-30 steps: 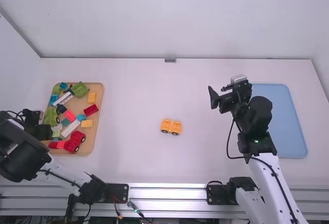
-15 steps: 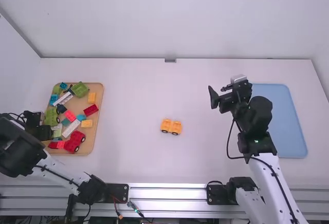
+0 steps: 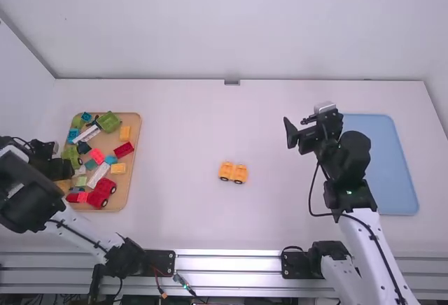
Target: Assemble lego blocks to make yellow taxi
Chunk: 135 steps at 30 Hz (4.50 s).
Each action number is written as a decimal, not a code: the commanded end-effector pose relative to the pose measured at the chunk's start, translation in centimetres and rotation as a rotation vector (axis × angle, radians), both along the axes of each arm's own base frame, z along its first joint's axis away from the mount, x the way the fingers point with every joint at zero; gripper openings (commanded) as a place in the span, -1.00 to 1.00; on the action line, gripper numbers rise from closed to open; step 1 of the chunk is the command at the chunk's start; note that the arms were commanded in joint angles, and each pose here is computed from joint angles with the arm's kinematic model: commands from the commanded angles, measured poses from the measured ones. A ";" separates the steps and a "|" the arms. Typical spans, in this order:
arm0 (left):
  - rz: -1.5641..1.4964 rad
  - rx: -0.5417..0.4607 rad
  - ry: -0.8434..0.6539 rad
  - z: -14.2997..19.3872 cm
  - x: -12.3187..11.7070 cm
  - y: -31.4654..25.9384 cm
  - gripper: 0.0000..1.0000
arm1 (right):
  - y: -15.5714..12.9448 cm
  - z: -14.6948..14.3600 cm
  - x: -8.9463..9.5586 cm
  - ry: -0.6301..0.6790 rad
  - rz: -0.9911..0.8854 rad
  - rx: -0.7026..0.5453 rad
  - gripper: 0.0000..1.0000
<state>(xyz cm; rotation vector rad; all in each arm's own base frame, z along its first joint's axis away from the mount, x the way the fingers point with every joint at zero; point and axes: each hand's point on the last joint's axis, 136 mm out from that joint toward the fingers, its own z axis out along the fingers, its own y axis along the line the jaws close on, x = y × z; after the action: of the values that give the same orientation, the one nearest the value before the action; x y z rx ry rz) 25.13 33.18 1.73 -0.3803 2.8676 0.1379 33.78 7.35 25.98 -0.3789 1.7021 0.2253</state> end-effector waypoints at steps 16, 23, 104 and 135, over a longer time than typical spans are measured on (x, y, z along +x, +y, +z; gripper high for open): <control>0.095 -0.055 0.077 -0.9 -2.3 -1.2 0.40 | 0.1 1.4 0.3 -0.024 0.006 0.000 0.98; 0.096 -0.047 0.072 -2.3 -2.6 -1.6 0.36 | 0.1 1.1 0.6 -0.018 0.006 0.000 0.98; 0.247 0.028 -0.046 5.2 -0.8 -1.9 -0.96 | 0.2 1.3 0.7 -0.031 0.008 -0.009 0.98; -1.253 -0.485 -0.831 19.8 11.7 -48.8 -0.96 | 11.0 -3.0 -0.5 0.026 0.889 0.244 0.98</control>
<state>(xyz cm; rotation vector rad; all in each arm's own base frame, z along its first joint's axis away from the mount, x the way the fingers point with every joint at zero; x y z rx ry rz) 39.08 -13.50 20.45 0.9657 1.9082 -0.5704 35.38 16.85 22.35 -0.7762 1.4863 0.9045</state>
